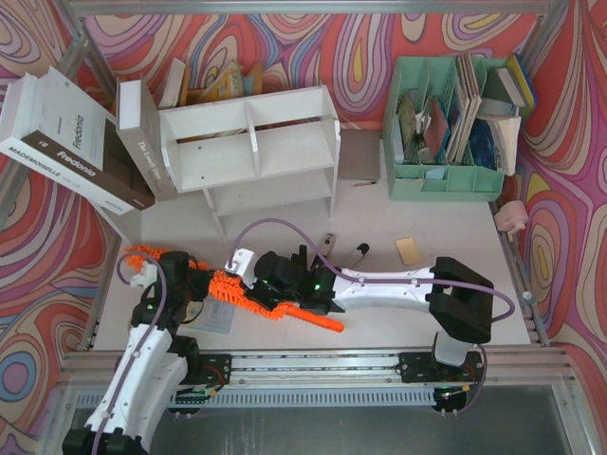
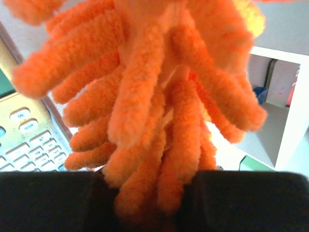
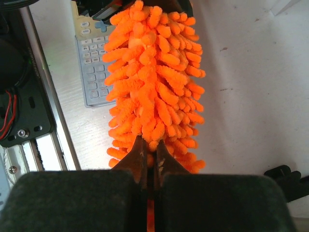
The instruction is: Dust the bookshelf with a duster
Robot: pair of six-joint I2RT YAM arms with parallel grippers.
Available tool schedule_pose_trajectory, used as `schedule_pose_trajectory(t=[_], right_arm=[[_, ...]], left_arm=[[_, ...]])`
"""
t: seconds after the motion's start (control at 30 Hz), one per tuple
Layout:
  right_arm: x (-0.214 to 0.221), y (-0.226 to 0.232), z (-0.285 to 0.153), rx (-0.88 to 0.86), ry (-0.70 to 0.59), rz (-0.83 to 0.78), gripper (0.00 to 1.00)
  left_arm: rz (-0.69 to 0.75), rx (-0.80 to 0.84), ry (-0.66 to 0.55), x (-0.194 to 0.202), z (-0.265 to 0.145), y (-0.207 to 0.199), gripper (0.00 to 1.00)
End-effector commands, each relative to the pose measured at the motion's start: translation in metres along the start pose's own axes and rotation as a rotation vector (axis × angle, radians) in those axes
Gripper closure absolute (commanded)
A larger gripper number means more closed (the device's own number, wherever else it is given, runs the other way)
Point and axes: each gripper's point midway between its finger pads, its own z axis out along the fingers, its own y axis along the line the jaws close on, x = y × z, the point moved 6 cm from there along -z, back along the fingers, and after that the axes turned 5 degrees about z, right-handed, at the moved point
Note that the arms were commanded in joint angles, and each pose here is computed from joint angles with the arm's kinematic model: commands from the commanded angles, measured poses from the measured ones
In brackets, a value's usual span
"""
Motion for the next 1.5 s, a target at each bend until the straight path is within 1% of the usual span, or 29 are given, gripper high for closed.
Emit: schedule_pose_trajectory(t=[0.0, 0.1, 0.13, 0.2, 0.3, 0.4, 0.53, 0.57, 0.7, 0.73, 0.8, 0.9, 1.03, 1.23, 1.47], right_arm=[[-0.024, 0.01, -0.014, -0.008, -0.105, 0.008, 0.98], [-0.025, 0.012, -0.023, -0.009, -0.122, 0.013, 0.82], [-0.025, 0.012, -0.027, -0.009, -0.129, 0.015, 0.73], [-0.021, 0.013, -0.034, -0.008, -0.13, 0.014, 0.59], [-0.02, 0.014, -0.05, -0.009, -0.148, 0.009, 0.43], [-0.016, 0.014, -0.068, -0.008, -0.164, 0.011, 0.32], [-0.01, 0.011, -0.091, 0.005, -0.175, 0.027, 0.22], [-0.009, 0.009, -0.097, 0.014, -0.183, 0.035, 0.16], [0.002, 0.001, -0.116, 0.068, -0.208, 0.07, 0.11], [0.007, 0.0, -0.119, 0.071, -0.208, 0.072, 0.1], [0.015, -0.001, -0.122, 0.078, -0.165, 0.069, 0.08], [0.028, -0.003, -0.121, 0.093, -0.095, 0.054, 0.08], [0.035, -0.002, -0.128, 0.059, -0.143, 0.058, 0.07], [0.044, -0.005, -0.125, 0.076, -0.11, 0.02, 0.07], [0.054, -0.004, -0.114, 0.054, -0.082, -0.001, 0.07]], left_arm=[[-0.053, -0.001, -0.044, -0.006, -0.012, 0.001, 1.0], [-0.065, 0.016, -0.065, -0.009, -0.016, 0.0, 1.0], [-0.066, 0.021, -0.071, -0.01, -0.018, -0.001, 1.0], [-0.066, 0.02, -0.077, -0.012, -0.021, -0.003, 1.0], [-0.058, 0.022, -0.092, -0.016, -0.026, -0.007, 1.0], [-0.05, 0.03, -0.115, -0.02, -0.033, -0.011, 1.0], [-0.04, 0.037, -0.147, -0.026, -0.039, -0.016, 1.0], [-0.036, 0.039, -0.153, -0.027, -0.041, -0.017, 1.0], [-0.014, 0.019, -0.174, -0.031, -0.043, -0.015, 1.0], [-0.016, 0.043, -0.187, -0.035, -0.051, -0.024, 1.0], [-0.009, 0.046, -0.194, -0.037, -0.054, -0.027, 1.0], [0.004, 0.04, -0.198, -0.038, -0.057, -0.028, 1.0], [0.023, 0.033, -0.202, -0.04, -0.061, -0.028, 1.0], [0.039, 0.039, -0.196, -0.04, -0.068, -0.031, 1.0], [0.036, 0.057, -0.184, -0.039, -0.075, -0.031, 1.0]])
